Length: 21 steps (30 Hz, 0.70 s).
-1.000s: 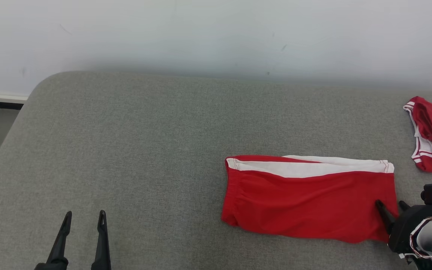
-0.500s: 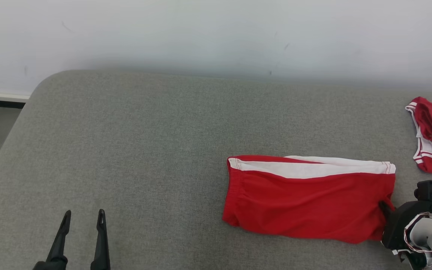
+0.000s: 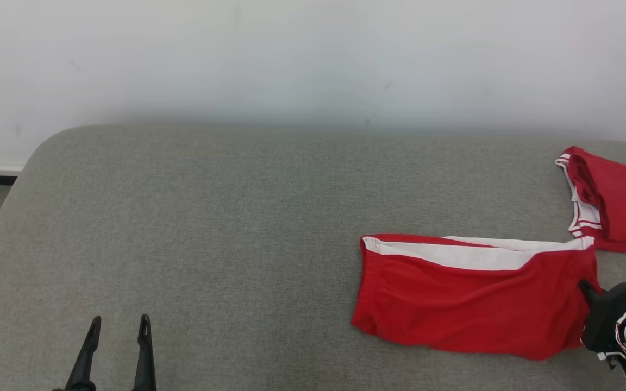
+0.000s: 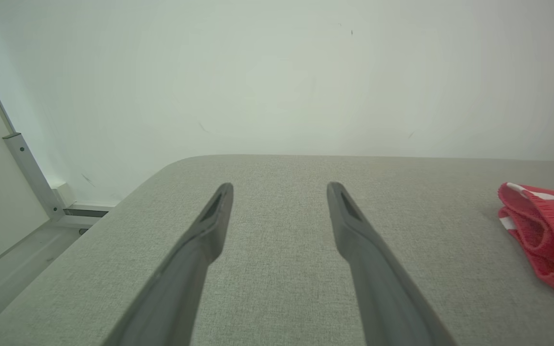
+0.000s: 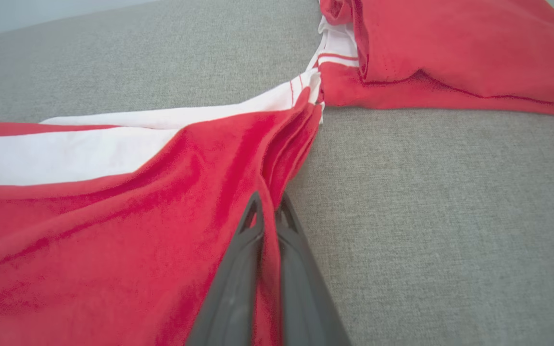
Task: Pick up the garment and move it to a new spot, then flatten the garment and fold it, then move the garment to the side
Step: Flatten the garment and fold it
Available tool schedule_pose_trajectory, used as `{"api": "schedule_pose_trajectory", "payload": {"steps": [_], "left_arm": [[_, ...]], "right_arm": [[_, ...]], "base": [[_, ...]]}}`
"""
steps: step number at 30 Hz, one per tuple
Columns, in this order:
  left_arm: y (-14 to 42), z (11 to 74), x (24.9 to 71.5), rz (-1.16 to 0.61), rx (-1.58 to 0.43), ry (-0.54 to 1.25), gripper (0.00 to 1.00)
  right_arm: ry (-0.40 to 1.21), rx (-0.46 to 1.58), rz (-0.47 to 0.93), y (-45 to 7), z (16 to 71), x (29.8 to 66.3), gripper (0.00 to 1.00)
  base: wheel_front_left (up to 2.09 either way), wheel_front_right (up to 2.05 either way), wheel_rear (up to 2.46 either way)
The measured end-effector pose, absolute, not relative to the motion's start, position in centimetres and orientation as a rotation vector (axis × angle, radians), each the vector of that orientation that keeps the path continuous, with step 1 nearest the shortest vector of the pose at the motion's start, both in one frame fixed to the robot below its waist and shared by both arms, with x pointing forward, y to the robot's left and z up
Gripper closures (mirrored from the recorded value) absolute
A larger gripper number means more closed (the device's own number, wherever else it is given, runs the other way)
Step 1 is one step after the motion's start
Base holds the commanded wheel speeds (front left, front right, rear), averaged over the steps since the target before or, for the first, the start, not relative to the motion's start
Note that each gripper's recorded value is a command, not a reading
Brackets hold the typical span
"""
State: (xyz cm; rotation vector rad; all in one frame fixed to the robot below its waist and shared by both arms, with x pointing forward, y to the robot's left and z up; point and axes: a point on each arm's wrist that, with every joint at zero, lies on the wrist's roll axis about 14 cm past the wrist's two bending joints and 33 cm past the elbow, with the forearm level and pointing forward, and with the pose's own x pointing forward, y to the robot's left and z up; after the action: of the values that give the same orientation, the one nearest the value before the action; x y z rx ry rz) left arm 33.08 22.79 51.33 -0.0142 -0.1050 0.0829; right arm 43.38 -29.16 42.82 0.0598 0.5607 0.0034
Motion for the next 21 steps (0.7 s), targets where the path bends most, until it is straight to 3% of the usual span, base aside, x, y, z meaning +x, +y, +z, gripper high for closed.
{"api": "schedule_pose_trajectory", "payload": {"steps": [10, 21], "left_arm": [[21.8, 51.5, 33.3, 0.05, -0.018, -0.113, 0.0], [21.3, 51.4, 33.2, 0.036, -0.027, -0.109, 0.0]], "right_arm": [[0.443, 0.16, 0.164, -24.5, 47.8, 44.1, 1.0], [0.463, 0.308, 0.437, -13.7, 49.0, 43.3, 1.0]], "base": [[0.0, 0.0, 0.0], [0.0, 0.0, 0.0]]}}
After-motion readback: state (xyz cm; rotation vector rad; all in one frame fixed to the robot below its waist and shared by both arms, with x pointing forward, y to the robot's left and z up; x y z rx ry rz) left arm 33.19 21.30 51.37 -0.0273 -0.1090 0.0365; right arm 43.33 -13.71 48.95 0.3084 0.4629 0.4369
